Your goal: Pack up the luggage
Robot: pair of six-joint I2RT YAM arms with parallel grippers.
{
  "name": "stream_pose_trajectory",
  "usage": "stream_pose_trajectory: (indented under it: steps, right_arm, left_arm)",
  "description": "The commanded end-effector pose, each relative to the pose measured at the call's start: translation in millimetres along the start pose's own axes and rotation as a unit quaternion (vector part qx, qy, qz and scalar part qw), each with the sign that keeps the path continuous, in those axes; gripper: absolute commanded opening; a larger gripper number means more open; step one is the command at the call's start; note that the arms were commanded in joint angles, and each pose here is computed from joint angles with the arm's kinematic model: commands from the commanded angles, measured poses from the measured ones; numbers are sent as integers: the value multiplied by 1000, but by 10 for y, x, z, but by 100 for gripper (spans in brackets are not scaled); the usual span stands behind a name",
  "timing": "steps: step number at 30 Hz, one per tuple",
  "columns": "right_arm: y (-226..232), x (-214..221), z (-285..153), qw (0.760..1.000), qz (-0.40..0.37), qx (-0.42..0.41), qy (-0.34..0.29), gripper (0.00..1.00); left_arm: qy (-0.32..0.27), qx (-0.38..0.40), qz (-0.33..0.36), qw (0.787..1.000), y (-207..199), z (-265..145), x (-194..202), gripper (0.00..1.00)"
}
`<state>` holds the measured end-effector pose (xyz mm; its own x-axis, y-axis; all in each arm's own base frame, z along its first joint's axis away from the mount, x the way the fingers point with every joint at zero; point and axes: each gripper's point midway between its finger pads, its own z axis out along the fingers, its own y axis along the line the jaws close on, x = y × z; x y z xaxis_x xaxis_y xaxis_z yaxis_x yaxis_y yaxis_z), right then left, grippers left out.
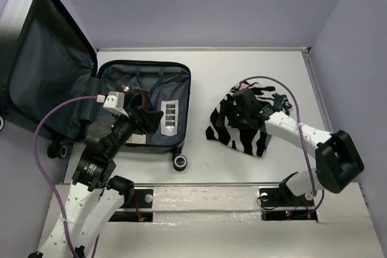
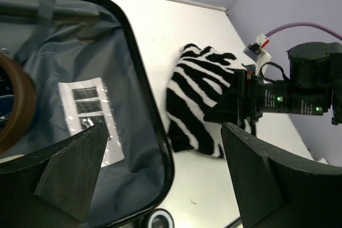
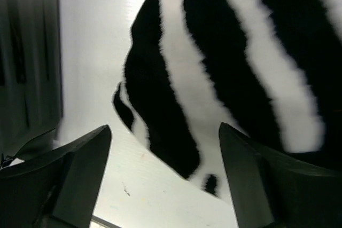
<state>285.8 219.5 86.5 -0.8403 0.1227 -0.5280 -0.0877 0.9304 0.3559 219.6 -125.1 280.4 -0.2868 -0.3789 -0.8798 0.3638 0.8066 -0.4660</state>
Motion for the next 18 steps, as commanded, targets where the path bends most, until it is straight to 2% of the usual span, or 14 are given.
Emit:
stream_pose_trajectory:
  steps: [1, 5, 7, 8, 9, 10, 12, 13, 17, 18]
  right_arm:
    - [-89, -413, -379, 997, 9, 21, -80, 92]
    - [-362, -727, -660, 990, 33, 40, -134, 89]
    - [-573, -808, -757, 985, 54, 57, -154, 79]
    - [-778, -893, -881, 978, 79, 74, -179, 63]
    - [-917, -931, -950, 972, 95, 91, -195, 56]
    - [-1028, -975, -1020, 966, 108, 102, -210, 53]
    - [-1319, -1042, -1168, 952, 144, 126, -237, 57]
    - [-1383, -1068, -1199, 950, 152, 128, -242, 63]
    - [-1660, -1102, -1219, 940, 185, 141, -248, 91]
    - [-1705, -1102, -1209, 940, 191, 139, -248, 94]
  left_arm:
    - [9, 110, -24, 994, -534, 42, -239, 99]
    - [40, 174, -44, 983, -830, 108, -226, 99]
    - [67, 195, -49, 977, -1011, 170, -99, 99]
    - [61, 182, -49, 980, -1047, 230, -118, 99]
    - [78, 174, -47, 981, -1090, 317, 3, 99]
    - [98, 203, -37, 974, -1356, 258, 129, 99]
    - [98, 168, -21, 981, -1428, 375, 255, 99]
    - [134, 165, -5, 977, -1562, 412, 543, 99]
    - [184, 111, 37, 976, -1622, 690, 1060, 99]
    - [192, 102, 43, 975, -1625, 735, 1159, 99]
